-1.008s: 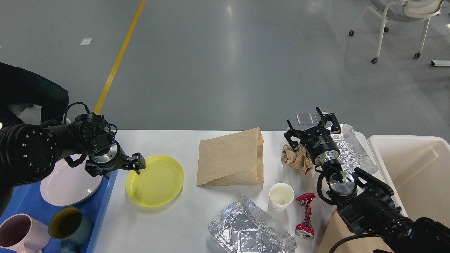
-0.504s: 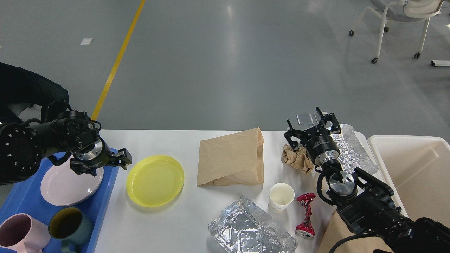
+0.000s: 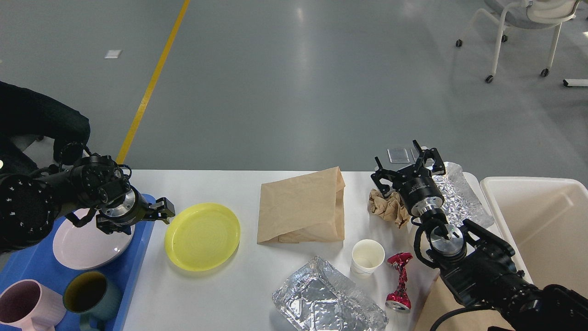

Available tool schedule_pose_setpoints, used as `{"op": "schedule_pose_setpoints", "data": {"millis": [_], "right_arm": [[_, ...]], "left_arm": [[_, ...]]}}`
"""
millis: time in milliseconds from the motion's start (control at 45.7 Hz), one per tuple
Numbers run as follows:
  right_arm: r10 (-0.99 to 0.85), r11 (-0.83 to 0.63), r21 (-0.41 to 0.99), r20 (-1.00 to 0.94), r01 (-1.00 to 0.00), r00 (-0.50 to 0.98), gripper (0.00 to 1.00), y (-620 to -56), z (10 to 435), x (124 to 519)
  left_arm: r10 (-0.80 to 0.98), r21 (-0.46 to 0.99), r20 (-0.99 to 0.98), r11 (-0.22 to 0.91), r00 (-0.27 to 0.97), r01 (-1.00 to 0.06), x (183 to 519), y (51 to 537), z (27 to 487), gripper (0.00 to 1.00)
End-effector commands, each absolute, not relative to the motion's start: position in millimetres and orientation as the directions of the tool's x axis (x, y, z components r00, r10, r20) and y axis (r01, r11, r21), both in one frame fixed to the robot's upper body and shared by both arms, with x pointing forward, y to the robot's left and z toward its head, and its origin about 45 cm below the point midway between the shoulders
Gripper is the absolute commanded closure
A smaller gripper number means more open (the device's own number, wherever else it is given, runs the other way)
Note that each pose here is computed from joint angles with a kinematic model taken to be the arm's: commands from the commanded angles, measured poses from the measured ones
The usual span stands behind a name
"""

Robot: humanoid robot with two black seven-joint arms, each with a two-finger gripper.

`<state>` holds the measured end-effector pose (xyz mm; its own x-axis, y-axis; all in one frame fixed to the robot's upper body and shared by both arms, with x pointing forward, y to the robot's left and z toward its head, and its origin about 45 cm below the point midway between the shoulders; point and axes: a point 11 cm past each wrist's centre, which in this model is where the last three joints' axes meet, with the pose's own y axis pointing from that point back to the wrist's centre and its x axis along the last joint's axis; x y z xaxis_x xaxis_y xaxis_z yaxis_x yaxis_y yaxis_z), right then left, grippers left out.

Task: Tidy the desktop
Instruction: 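Move the left gripper to the edge of the yellow plate, then grip the yellow plate rim with the left gripper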

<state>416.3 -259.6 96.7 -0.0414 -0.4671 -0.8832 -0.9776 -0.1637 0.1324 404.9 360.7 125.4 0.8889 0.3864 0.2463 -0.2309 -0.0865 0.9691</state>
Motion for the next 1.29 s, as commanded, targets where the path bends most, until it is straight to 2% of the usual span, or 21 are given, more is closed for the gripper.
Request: {"op": "schedule_pose_setpoints", "data": {"millis": [0,153,591,1270], "right_arm": [[-0.467,-0.164,0.132,-0.883,-0.978,-0.041,0.0,-260,97,416],[-0.467,-0.164,0.132,-0.883,-0.978,-0.041,0.0,-260,97,416],[-0.467,-0.164,0.132,-0.883,-0.978,-0.041,0.0,-260,97,416],[-0.467,-0.164,0.132,-0.883,-0.978,-0.041,0.0,-260,97,416]], "left_arm": [[0.383,0.963,0.27,-0.091,0.883,-0.254,409,359,126,0.07],[0.399,0.958,0.286,-0.085,0.871,-0.276,407,357,119,0.07],[0.526,0.961,0.209,0.045,0.825,-0.272,393,349,98,0.07],[0.566,0.957,0.199,0.061,0.8,-0.282,390,357,96,0.07]]}}
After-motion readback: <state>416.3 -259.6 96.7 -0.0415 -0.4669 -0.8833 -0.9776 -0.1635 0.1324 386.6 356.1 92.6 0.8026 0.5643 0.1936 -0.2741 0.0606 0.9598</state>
